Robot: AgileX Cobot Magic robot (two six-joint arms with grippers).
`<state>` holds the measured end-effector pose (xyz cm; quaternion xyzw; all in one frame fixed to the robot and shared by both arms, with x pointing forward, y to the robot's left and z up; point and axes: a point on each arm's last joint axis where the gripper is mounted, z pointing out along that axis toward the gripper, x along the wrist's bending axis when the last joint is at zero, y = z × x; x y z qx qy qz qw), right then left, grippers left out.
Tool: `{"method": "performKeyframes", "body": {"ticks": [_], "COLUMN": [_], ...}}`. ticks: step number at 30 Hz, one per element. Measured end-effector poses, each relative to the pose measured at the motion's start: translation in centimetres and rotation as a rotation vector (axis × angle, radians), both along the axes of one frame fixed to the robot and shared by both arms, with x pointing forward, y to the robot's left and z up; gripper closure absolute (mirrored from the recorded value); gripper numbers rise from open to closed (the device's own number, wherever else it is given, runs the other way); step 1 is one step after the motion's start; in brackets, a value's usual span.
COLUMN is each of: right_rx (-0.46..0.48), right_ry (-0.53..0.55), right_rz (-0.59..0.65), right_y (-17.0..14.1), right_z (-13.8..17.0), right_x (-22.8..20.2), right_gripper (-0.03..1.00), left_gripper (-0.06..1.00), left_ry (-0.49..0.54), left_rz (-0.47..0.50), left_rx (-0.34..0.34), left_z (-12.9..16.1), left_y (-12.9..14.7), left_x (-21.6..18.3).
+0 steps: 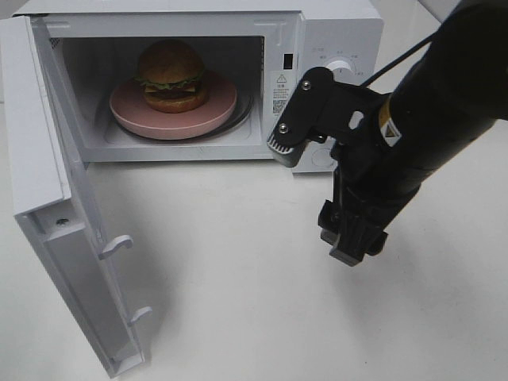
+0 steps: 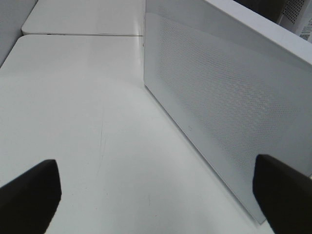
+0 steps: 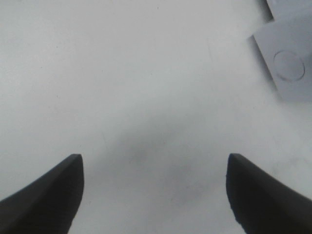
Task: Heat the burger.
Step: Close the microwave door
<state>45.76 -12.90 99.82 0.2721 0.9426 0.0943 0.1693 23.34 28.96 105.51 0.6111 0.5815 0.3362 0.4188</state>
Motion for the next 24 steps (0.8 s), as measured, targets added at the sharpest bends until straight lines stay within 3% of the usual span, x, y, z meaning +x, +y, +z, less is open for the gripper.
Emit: {"method": "performKeyframes", "body": {"ticks": [10,24], "right_rx": [0.011,0.065], "right_ry": [0.02,0.053], "right_rz": [-0.156,-0.248], "right_y": [-3.3,-7.0], "right_z": [2.8,6.2], "right_x": [-3.4,-8.0], "right_gripper": [0.2,0.2], "left_gripper": [-0.05,-0.05], "left_ry": [0.0,0.0], "left_rz": [0.0,0.0], "left_rx": [0.0,0.0], "left_z": [0.0,0.0], "left_y": [0.0,0.0], "left_x": [0.0,0.0]}}
